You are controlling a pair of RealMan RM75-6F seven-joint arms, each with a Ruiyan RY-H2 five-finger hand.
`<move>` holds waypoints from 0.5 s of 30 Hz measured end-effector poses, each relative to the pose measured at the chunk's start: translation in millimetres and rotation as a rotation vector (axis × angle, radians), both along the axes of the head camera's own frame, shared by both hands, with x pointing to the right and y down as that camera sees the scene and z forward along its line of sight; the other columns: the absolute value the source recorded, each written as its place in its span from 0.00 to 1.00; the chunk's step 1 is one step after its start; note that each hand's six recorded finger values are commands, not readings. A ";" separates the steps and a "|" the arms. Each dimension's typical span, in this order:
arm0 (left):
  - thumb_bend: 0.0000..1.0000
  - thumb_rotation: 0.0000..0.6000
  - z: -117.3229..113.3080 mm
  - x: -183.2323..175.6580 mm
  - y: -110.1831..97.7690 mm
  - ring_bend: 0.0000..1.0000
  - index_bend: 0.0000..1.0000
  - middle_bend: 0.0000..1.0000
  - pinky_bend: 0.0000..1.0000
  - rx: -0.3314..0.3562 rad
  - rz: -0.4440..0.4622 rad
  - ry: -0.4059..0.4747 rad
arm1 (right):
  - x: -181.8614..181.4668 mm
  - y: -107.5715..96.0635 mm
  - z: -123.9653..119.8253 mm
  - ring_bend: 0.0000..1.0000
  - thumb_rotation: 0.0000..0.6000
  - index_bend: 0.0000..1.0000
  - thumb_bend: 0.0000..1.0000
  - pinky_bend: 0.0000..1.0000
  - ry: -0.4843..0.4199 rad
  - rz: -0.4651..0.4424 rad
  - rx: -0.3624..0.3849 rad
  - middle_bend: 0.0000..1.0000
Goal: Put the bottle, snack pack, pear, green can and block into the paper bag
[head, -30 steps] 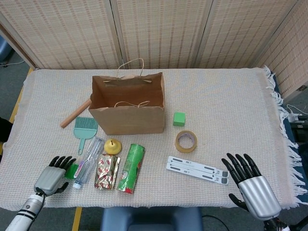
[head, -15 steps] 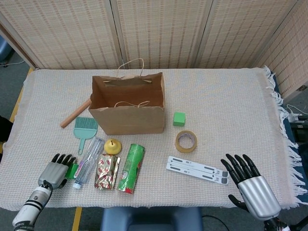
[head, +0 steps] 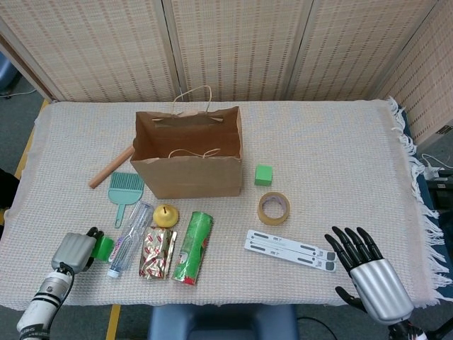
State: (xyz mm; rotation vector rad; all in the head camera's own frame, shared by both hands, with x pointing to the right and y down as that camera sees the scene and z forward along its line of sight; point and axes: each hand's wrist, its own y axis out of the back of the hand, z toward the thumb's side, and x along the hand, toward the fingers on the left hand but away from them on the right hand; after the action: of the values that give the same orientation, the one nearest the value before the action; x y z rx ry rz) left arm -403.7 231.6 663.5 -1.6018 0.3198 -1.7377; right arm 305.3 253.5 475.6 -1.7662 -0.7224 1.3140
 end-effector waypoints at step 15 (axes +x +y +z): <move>0.57 1.00 -107.6 43.3 -129.8 0.63 0.62 0.65 0.73 0.503 -0.523 0.586 | -1.5 -0.2 1.8 0.00 1.00 0.00 0.07 0.00 -0.001 -0.005 -0.008 0.00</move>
State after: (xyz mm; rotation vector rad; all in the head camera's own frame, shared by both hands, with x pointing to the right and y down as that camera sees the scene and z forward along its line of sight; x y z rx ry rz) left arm -360.4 101.9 555.9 -1.6870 1.4432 -1.3209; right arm 303.8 253.3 477.4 -1.7742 -0.7143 1.3145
